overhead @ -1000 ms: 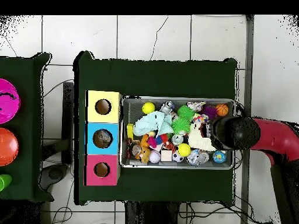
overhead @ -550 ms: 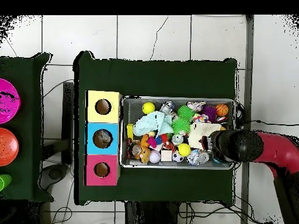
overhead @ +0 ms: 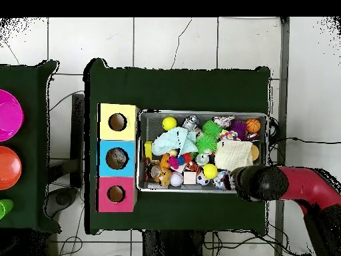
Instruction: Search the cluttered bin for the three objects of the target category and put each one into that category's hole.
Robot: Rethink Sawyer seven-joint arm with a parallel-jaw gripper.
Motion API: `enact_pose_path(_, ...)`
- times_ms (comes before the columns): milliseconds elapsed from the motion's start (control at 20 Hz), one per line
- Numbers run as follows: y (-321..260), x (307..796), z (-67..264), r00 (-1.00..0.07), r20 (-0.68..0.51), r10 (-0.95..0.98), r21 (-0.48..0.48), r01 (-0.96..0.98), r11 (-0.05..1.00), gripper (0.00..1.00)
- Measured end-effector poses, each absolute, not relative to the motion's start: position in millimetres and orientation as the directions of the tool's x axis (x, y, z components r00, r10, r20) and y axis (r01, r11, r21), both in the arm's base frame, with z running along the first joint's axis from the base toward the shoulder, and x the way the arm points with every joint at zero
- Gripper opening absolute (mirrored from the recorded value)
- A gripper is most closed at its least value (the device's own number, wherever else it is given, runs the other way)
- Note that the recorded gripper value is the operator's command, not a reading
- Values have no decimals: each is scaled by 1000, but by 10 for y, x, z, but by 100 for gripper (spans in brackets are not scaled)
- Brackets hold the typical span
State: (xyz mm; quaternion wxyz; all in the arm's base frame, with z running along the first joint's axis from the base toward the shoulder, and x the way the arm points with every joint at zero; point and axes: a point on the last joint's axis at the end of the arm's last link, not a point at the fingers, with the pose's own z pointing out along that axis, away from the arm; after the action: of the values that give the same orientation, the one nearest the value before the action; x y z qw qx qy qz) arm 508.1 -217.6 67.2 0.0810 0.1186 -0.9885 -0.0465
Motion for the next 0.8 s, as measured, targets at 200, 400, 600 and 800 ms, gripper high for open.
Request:
enact_pose_path(200, -2056, 4958, 554, -948, 145, -284, 121, -268, 956, 100)
enact_pose_path(400, -1917, 4851, 416, -937, 124, -328, 133, -311, 941, 100)
enact_pose_path(600, -1832, 4786, 294, -929, 100, -357, 139, -342, 929, 100)
enact_pose_path(800, -1774, 4733, 211, -922, 88, -377, 144, -362, 921, 100)
